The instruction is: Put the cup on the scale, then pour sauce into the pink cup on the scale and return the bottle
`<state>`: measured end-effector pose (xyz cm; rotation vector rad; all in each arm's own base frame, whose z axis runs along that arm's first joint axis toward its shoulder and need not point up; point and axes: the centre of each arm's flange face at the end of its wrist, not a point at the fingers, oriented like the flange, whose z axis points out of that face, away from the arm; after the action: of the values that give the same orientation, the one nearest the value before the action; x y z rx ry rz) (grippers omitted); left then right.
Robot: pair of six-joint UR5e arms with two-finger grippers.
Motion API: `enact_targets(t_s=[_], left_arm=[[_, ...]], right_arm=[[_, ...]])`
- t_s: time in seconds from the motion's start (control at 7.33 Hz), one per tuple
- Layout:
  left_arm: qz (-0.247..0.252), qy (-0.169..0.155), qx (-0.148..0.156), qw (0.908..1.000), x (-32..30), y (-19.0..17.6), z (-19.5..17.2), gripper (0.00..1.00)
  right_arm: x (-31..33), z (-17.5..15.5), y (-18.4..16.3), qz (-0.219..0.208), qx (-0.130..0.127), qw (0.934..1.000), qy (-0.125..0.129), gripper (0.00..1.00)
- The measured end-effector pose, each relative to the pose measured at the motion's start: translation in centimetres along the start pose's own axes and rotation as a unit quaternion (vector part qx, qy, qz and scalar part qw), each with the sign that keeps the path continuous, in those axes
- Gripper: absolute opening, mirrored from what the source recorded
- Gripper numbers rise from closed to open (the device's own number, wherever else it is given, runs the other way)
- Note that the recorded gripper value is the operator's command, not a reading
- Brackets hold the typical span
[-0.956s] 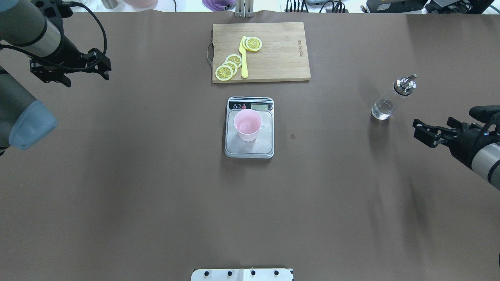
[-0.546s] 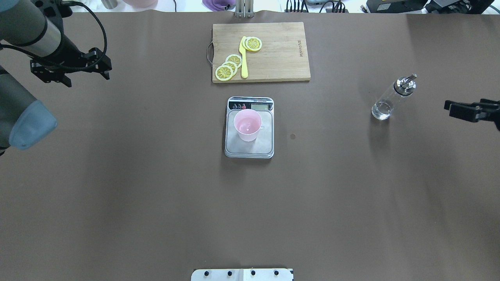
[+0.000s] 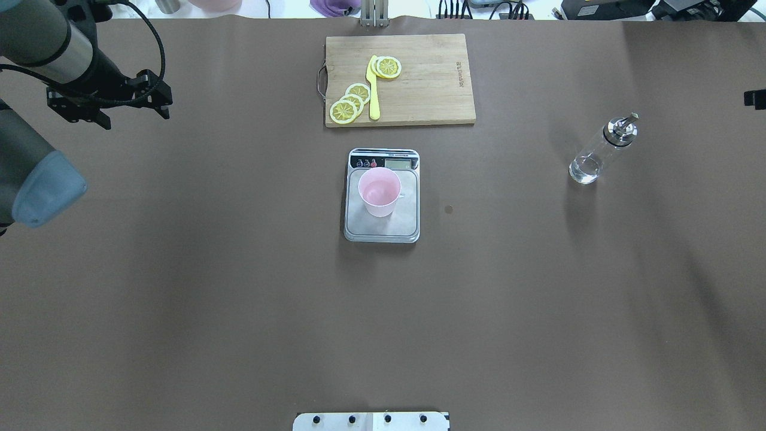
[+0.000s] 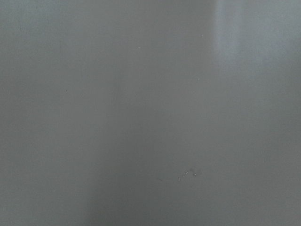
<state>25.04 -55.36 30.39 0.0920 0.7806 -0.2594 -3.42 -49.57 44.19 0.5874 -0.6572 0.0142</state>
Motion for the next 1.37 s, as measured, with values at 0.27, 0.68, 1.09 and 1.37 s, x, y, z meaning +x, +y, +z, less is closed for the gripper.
enact_targets(t_s=[0.27, 0.68, 1.09, 1.37], left_arm=[[0.033, -0.010, 0.009, 0.9993, -1.7, -2.9, -0.4, 0.98], [0.082, -0.009, -0.004, 0.9966, -11.7, -11.2, -3.1, 0.98], [0.120, -0.007, -0.030, 0.9923, -26.8, -16.8, -4.1, 0.98], [0.115, -0.021, -0.055, 0.9916, -33.0, -17.5, -2.8, 0.98]], right_arm=[[1.4, 0.9, -3.8, -0.023, -0.030, 0.9991, 0.016, 1.00], [6.3, 4.0, -5.3, -0.004, -0.085, 0.9963, -0.012, 1.00], [13.6, 7.4, -3.0, 0.055, -0.141, 0.9873, -0.049, 1.00], [16.1, 8.3, -0.2, 0.072, -0.161, 0.9831, -0.050, 1.00]])
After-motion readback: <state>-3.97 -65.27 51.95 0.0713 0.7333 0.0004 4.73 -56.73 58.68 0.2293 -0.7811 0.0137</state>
